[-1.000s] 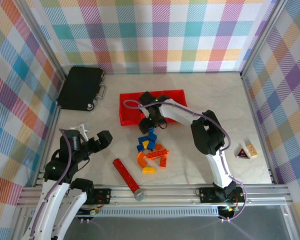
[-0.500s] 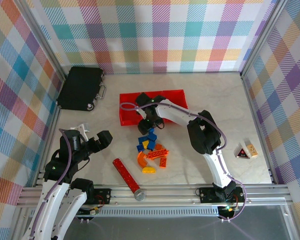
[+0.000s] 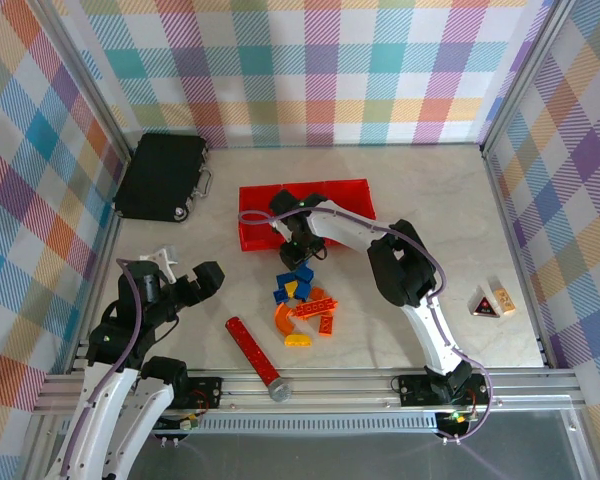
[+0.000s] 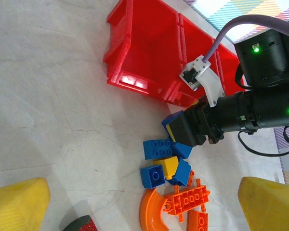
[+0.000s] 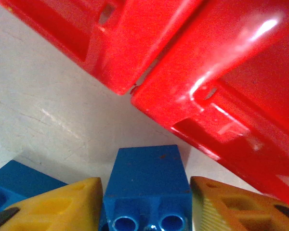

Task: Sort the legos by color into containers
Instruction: Pick up the lego from the center of the table, then place the lego in the container.

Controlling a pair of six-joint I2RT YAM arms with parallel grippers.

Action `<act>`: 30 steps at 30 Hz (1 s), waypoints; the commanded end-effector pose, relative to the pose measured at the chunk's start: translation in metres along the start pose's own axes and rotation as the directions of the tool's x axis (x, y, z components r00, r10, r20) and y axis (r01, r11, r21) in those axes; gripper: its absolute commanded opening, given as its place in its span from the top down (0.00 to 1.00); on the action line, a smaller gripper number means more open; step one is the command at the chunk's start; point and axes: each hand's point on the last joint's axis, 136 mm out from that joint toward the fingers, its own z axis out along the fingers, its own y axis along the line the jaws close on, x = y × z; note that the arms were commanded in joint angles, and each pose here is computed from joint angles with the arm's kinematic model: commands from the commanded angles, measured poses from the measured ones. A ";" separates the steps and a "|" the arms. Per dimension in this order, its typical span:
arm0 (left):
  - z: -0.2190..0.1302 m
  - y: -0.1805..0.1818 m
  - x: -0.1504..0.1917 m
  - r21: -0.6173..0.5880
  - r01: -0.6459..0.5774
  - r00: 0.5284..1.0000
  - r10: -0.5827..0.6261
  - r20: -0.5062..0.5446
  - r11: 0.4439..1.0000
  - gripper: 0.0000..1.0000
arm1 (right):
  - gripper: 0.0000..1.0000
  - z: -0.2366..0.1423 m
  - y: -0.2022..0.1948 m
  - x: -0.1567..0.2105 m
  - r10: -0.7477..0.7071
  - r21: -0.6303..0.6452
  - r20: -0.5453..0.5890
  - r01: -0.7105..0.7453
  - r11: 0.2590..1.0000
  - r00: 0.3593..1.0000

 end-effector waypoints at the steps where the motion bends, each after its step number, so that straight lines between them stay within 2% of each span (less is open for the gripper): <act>1: 0.000 -0.003 0.000 0.015 0.004 1.000 -0.004 0.012 1.000 0.00 | 0.59 -0.002 0.000 -0.001 -0.027 0.020 -0.009 0.027 0.999 1.000; 6: -0.002 -0.003 -0.001 0.016 0.004 1.000 -0.004 0.018 1.000 0.00 | 0.70 -0.010 -0.001 -0.002 -0.017 0.025 0.011 0.017 1.000 1.000; 12: -0.001 -0.001 -0.002 0.008 0.004 1.000 -0.004 0.025 1.000 0.00 | 0.74 -0.033 0.011 -0.009 -0.006 -0.045 0.071 0.009 0.999 0.997; 19: -0.003 -0.001 -0.002 0.006 0.002 0.999 -0.002 0.033 1.000 0.00 | 0.75 -0.075 0.009 -0.026 0.022 -0.054 0.184 -0.012 0.998 0.983; 23: -0.003 0.003 -0.004 -0.012 0.007 0.999 -0.006 0.045 1.000 0.00 | 0.76 -0.091 -0.008 -0.036 0.094 -0.057 0.225 -0.083 0.995 0.970; 30: -0.004 0.001 -0.004 -0.003 0.003 0.999 -0.003 0.047 1.000 0.00 | 0.77 -0.108 -0.049 -0.057 0.196 0.026 0.281 -0.212 0.977 0.939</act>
